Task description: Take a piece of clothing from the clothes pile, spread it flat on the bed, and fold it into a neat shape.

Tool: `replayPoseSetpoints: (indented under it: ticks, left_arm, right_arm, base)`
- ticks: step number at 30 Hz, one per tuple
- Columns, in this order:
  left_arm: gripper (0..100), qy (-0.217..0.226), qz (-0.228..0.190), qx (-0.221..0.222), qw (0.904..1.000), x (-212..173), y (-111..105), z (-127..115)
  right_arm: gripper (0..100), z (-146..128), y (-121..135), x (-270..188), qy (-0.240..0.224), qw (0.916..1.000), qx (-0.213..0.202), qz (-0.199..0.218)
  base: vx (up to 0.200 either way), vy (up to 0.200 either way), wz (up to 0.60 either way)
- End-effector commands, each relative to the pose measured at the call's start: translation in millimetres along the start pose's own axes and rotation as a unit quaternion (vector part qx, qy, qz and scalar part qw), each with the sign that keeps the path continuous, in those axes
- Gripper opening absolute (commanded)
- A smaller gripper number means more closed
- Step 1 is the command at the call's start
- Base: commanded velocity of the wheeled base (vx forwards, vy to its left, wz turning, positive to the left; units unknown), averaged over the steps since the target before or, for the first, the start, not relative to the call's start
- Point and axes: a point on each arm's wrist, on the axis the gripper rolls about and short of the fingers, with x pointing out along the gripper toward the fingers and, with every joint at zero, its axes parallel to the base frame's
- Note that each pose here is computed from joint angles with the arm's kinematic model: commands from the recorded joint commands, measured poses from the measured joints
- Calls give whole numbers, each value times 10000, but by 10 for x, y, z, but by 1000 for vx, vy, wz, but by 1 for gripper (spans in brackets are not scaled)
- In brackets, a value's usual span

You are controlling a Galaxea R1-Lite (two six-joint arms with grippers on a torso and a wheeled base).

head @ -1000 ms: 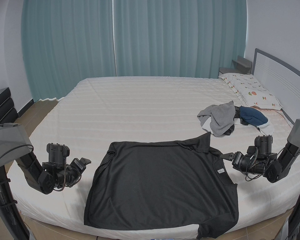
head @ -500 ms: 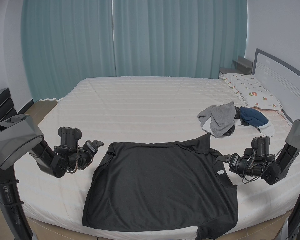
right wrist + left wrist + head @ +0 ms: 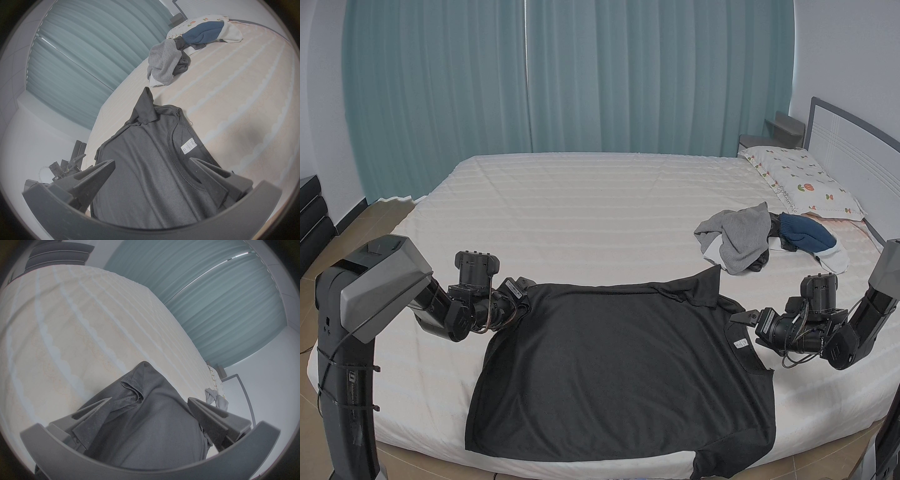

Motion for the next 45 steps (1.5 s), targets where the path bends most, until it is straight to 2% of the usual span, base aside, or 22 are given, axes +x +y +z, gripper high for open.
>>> replayPoseSetpoints:
  ticks: [1,15,16,25,29,33,35,45]
  left_arm:
    - [100,41,60,26,10000,173,81,-53]
    - [100,-108,17,20,9999,325,90,1]
    - [0,-122,36,20,9999,329,95,-1]
    - [0,-373,155,-32,9992,324,126,68]
    - [0,-659,258,-159,9974,304,214,240]
    - [0,-830,230,-221,9960,292,247,371]
    - [0,-1049,114,-284,9940,290,283,511]
    - [0,-1445,-18,-350,9889,442,481,717]
  right_arm:
    - [100,-15,-17,32,31,10000,13,-24]
    - [100,-17,-23,43,42,10000,0,-22]
    - [100,-17,-23,43,42,10000,0,-22]
    - [100,-35,-45,67,82,10000,13,-55]
    - [100,-31,-50,70,78,10000,18,-59]
    - [100,-20,-43,79,60,10000,27,-45]
    - [100,-13,-45,79,50,10000,29,-45]
    - [100,-19,-60,112,67,10000,35,-59]
  base:
    - [0,0,0]
    - [0,0,0]
    - [0,0,0]
    - [0,0,0]
    - [0,0,0]
    - [0,0,0]
    - [0,0,0]
    - [0,0,0]
